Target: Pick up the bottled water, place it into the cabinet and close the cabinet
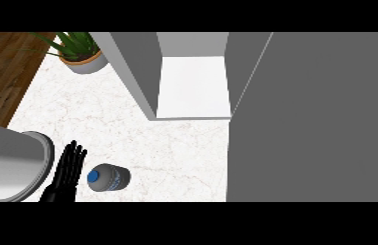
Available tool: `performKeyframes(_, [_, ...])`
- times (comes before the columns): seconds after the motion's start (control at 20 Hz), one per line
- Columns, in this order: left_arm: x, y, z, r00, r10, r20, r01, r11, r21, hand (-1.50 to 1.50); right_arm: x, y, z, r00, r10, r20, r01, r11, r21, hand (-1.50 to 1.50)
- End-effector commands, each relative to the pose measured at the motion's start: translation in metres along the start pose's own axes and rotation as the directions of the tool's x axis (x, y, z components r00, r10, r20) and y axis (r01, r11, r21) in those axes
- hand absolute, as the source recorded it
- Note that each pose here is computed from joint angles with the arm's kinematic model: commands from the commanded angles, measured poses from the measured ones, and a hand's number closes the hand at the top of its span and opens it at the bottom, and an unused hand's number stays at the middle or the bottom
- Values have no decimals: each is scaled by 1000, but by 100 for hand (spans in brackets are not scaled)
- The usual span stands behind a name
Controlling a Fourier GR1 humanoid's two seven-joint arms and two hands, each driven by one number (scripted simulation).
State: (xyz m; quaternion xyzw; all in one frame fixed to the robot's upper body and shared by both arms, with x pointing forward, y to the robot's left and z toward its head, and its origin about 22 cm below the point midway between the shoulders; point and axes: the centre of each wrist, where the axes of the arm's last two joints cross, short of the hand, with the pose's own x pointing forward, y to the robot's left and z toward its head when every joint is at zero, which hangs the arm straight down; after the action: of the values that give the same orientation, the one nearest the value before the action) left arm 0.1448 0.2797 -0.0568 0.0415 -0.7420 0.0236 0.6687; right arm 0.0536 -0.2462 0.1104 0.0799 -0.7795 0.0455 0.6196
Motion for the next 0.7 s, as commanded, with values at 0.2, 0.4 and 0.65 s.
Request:
performKeyframes(0.2, [-47, 22, 1, 1000, -8, -21, 8, 1000, 29, -150, 36, 3, 12, 999, -1, 42, 1, 1000, 14, -150])
performKeyframes(0.4, [-79, 27, -6, 995, 90, -53, -91, 996, -20, -150, 28, 3, 17, 1000, -5, 29, 4, 1000, 14, -150])
performKeyframes(0.65, [-101, -7, -3, 985, 161, -64, -166, 981, -95, -150, 33, 2, 22, 999, -21, 31, 20, 1000, 21, -150])
